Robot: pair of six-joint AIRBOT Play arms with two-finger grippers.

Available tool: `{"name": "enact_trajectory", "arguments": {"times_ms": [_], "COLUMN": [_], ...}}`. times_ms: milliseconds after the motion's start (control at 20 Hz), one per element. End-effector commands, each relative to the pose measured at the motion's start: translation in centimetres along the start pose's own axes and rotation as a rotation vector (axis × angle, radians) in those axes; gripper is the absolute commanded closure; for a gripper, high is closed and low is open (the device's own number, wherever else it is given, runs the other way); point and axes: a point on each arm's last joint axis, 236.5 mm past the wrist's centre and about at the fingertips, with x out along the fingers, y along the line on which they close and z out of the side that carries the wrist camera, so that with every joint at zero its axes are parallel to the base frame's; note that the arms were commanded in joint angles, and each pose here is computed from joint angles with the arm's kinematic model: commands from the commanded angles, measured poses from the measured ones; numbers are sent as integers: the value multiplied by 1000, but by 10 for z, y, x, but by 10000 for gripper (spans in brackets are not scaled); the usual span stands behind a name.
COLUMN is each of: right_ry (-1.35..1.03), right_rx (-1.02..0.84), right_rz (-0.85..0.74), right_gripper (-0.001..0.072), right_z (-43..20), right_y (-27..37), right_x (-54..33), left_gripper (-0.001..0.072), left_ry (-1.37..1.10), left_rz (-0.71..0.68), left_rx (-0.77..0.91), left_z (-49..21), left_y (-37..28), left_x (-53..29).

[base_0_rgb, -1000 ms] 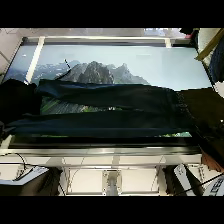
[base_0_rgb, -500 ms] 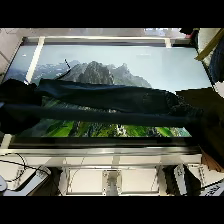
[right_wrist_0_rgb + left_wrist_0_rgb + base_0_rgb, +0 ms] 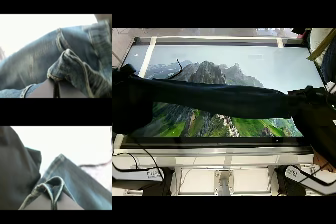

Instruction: Fold the clothes and pants, and hang the long-sleeved shirts on hangers.

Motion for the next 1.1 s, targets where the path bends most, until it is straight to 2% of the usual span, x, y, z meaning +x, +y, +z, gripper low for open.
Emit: {"name": "enact_trajectory", "arguments": {"times_ms": [0, 200, 350, 500, 850, 1000, 1050], "right_ry": [-4, 70, 49, -4, -64, -68, -62], "right_rx": [54, 116, 148, 175, 237, 242, 224], "right_rz": [-47, -92, -114, -123, -141, -139, -136], "right_gripper": [666, 666, 666, 666, 666, 662, 572], "right_z": [25, 7, 7, 18, 31, 31, 30], "right_y": [-5, -26, -37, -42, -47, -46, -44], "right_x": [53, 105, 125, 128, 127, 128, 129], "left_gripper": [700, 699, 699, 700, 700, 693, 617], "left_ry": [-3, 23, -51, -100, -43, -73, -81], "left_rz": [48, 49, 11, -21, 4, -15, -23], "left_rx": [-28, -19, -9, -29, -112, -85, -62], "left_z": [5, -9, 3, 9, -16, -8, -4], "left_y": [-6, -7, -21, -35, -20, -29, -35], "left_x": [44, 76, 87, 101, 137, 137, 135]}}
